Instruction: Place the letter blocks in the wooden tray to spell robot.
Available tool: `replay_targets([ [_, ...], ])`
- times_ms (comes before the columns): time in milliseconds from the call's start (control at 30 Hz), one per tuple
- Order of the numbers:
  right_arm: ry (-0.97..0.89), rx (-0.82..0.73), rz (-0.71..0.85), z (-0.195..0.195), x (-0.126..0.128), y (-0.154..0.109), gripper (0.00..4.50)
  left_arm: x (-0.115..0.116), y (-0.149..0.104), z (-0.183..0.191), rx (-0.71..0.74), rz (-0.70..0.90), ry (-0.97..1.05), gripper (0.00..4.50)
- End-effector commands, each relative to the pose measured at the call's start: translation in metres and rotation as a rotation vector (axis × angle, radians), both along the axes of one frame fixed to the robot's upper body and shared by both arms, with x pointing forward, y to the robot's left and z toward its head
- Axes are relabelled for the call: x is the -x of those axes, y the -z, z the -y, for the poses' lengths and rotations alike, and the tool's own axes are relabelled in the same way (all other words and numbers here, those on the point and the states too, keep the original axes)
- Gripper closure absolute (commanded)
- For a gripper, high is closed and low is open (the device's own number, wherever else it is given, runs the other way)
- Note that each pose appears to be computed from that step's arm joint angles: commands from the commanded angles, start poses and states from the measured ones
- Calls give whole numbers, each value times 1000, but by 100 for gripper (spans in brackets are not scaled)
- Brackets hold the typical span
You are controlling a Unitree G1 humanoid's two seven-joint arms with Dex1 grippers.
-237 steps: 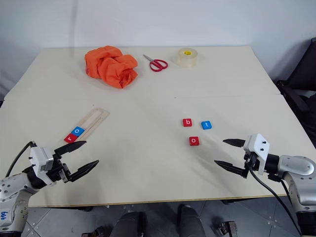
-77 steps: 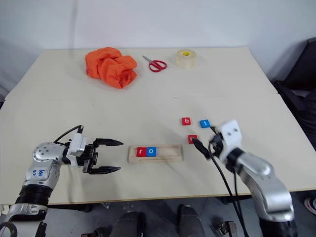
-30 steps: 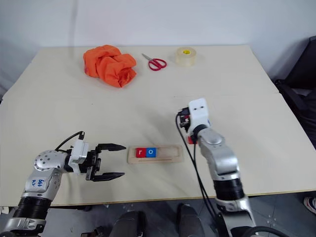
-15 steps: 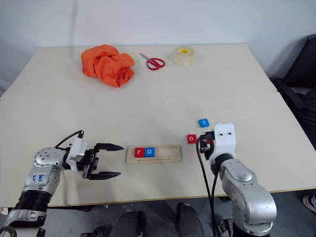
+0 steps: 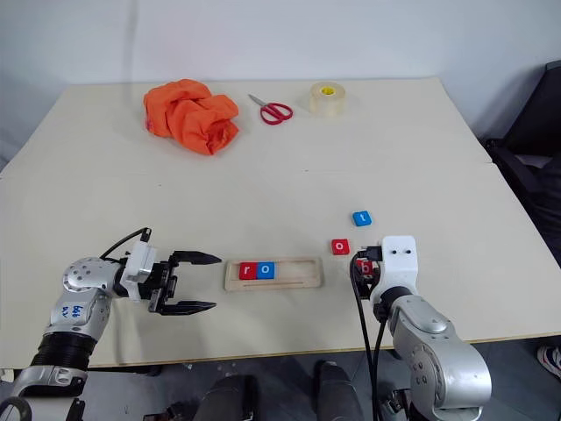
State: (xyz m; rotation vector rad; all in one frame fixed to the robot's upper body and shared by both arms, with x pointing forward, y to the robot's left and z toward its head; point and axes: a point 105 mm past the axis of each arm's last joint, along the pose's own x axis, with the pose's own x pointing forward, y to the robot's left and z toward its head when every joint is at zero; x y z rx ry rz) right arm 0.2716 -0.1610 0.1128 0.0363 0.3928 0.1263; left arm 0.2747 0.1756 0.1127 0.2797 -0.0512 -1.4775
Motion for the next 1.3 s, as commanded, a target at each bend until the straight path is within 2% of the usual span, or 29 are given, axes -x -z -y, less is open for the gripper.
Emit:
replay_targets([
  [33,-132,71,133,-5,-2,-30,4,-3,-5,1,2,34,4,0],
  [233,-500,283,159,-4,0,-39,4,-3,-4,3,15,44,-3,0],
  [433,-929,447,71,13,-4,-31,4,-2,-2,6,34,54,-23,0],
  [600,-1043,560,-22,36,-22,-16,4,2,0,7,46,62,-43,0],
  [800,-1097,575,-109,43,-35,0,4,7,1,7,58,73,-78,0],
  [900,-1093,555,-81,41,-44,-4,64,9,2,6,61,75,-95,0],
  [1133,-1092,539,-24,35,-46,-13,301,10,3,6,63,76,-107,0],
  [1300,-1066,466,82,19,-42,-47,304,9,2,6,63,77,-105,0],
])
